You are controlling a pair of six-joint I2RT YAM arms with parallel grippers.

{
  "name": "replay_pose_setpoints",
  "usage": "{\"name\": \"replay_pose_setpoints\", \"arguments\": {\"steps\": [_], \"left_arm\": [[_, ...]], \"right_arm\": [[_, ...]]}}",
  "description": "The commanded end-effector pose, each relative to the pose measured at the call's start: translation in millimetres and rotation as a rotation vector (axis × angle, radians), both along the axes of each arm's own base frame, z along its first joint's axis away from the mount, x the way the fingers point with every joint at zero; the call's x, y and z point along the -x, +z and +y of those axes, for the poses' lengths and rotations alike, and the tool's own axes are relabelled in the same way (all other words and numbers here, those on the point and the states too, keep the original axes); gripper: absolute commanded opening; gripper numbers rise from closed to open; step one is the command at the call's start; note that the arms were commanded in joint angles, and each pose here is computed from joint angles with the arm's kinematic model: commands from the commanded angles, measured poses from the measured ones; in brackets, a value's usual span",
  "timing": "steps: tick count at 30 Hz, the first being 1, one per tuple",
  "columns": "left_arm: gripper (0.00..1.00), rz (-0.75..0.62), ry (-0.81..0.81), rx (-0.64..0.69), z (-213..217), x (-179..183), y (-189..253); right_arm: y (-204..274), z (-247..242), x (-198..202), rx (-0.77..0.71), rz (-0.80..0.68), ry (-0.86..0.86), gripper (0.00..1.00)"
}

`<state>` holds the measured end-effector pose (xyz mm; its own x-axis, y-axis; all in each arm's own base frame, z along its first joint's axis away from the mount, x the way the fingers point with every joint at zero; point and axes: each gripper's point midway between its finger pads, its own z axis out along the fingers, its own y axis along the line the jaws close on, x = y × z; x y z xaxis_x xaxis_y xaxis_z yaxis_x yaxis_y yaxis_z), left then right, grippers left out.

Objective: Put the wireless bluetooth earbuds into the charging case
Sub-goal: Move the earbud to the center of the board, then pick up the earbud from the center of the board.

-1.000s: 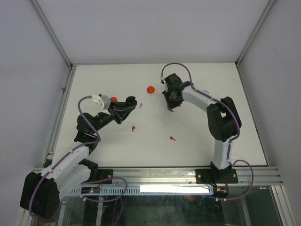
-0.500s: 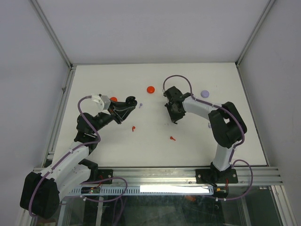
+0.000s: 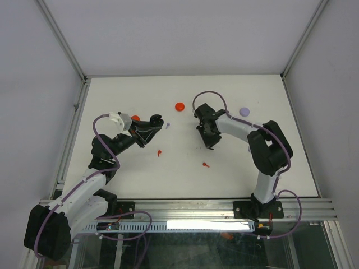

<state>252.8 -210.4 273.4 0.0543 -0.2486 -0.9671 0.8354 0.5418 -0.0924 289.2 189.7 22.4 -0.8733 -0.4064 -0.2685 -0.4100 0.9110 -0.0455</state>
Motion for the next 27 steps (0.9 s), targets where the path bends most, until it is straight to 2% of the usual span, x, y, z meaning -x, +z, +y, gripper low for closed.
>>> {"name": "replay_pose_setpoints", "arguments": {"steps": [1, 10, 27], "left_arm": [[0.0, -0.091, -0.001, 0.026, 1, 2, 29], [0.0, -0.084, -0.007, 0.025, 0, 1, 27], [0.0, -0.079, -0.014, 0.025, -1, 2, 26]], "right_arm": [[11, 6, -1, 0.012, 0.023, 0.061, 0.25], [14, 8, -3, 0.028, 0.048, 0.104, 0.29], [-4, 1, 2, 0.12, 0.103, 0.138, 0.27]]}}
